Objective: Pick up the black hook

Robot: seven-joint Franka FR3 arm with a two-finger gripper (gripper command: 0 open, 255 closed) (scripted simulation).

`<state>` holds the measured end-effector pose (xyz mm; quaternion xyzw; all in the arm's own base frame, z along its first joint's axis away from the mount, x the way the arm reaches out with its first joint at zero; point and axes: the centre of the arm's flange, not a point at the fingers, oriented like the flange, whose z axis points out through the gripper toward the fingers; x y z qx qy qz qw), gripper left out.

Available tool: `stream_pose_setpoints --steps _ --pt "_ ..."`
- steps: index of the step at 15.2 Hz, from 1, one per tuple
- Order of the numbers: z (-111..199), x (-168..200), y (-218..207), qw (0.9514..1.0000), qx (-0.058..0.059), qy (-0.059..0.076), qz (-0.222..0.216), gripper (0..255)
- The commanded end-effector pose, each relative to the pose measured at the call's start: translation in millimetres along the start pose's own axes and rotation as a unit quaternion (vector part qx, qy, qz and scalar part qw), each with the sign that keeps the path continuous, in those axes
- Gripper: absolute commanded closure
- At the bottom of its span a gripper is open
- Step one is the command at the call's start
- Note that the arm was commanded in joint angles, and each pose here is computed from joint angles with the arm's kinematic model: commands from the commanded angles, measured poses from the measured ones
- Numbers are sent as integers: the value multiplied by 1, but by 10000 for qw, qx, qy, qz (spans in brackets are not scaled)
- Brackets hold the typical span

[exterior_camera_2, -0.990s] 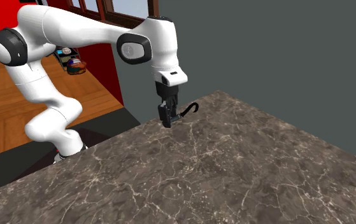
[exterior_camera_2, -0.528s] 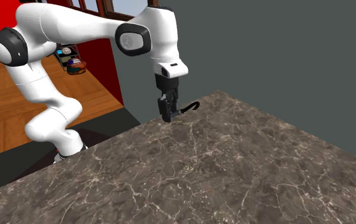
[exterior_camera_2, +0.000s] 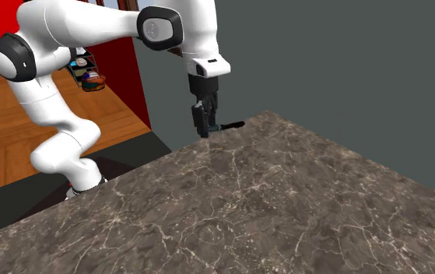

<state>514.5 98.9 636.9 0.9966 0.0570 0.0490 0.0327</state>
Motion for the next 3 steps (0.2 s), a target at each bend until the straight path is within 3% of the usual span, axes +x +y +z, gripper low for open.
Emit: stream_pose_setpoints --steps 1,3 --pt "-10 0 0 10000 1 -2 0 255" --pt "-11 0 0 10000 1 -2 0 255"
